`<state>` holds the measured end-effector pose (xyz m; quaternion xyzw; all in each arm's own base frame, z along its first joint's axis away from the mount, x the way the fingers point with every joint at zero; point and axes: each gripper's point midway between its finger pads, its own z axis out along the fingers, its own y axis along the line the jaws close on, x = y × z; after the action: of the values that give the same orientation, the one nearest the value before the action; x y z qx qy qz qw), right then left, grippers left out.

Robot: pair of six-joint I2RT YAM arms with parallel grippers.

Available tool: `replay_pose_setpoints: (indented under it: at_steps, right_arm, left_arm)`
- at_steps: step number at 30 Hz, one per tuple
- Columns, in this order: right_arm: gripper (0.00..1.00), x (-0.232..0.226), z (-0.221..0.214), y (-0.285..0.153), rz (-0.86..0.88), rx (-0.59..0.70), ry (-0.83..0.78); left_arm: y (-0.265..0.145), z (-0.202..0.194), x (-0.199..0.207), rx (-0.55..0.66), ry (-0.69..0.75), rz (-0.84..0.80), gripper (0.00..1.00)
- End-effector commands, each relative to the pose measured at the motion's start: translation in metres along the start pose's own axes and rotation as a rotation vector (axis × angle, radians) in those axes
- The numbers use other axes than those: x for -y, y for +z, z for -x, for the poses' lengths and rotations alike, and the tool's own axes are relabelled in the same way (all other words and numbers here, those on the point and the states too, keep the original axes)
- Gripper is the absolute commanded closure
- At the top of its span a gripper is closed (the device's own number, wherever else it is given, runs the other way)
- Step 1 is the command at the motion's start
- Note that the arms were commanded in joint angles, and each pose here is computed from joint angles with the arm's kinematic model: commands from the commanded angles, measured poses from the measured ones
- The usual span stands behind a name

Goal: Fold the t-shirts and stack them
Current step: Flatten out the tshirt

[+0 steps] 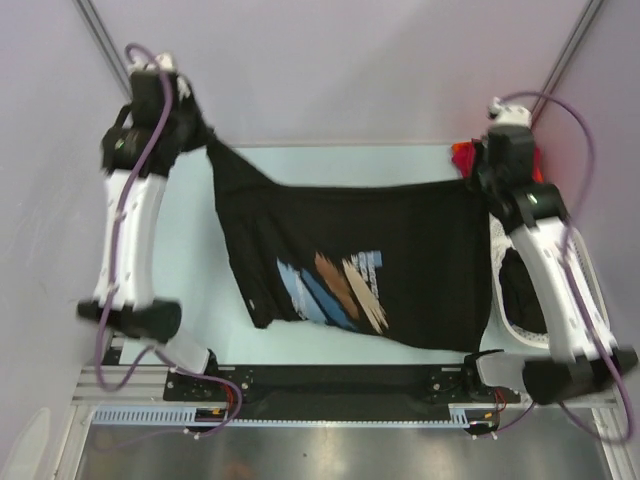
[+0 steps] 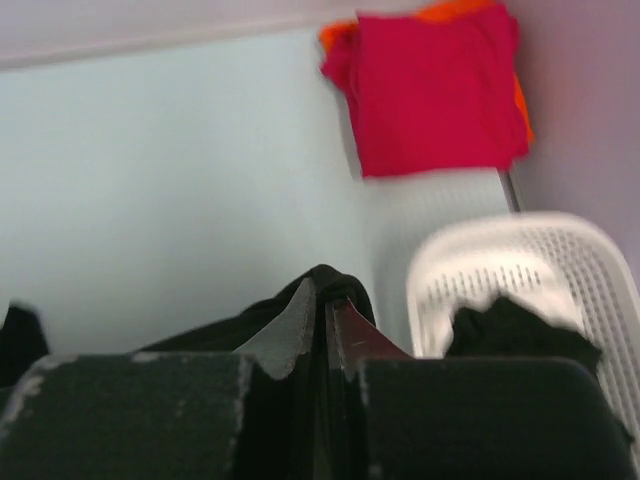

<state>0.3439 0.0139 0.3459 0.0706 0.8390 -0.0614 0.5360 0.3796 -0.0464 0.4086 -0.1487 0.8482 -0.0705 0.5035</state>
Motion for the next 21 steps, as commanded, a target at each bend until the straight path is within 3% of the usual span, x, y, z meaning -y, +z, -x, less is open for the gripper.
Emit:
replay_pose_setpoints:
  at_steps: [1,2,3,6,9,14,17,20,21]
  right_arm:
    - [1.00,-0.032,0.116,0.052,-0.008,0.281,0.014]
    - [1.00,-0.034,0.162,0.038,-0.001,0.377,0.022]
    - [1.00,-0.044,0.168,0.056,0.001,0.374,0.016]
    - [1.00,-0.066,0.215,0.034,0.063,0.498,0.021]
    - [1.00,-0.096,0.229,0.003,0.135,0.569,-0.020]
    - [1.00,-0.101,0.246,-0.066,0.186,0.690,-0.027]
    - [1.00,-0.103,0.244,-0.088,0.207,0.703,-0.046]
    - [1.00,-0.098,0.205,-0.083,0.194,0.613,-0.055]
    - [1.00,-0.093,0.192,-0.079,0.174,0.585,-0.047]
  left_arm:
    - [0.034,0.109,0.055,0.292,-0.035,-0.162,1.00]
    - [0.036,0.123,0.061,0.339,-0.033,-0.180,1.00]
    - [0.038,0.131,0.063,0.369,-0.028,-0.197,1.00]
    - [0.012,0.155,0.057,0.451,-0.039,-0.229,1.00]
    - [-0.013,0.167,0.051,0.494,-0.056,-0.260,1.00]
    - [-0.056,0.184,0.053,0.570,-0.058,-0.331,1.00]
    - [-0.061,0.177,0.058,0.544,-0.056,-0.366,1.00]
    - [-0.042,0.148,0.058,0.427,-0.050,-0.364,1.00]
    - [-0.017,0.123,0.057,0.334,-0.052,-0.343,1.00]
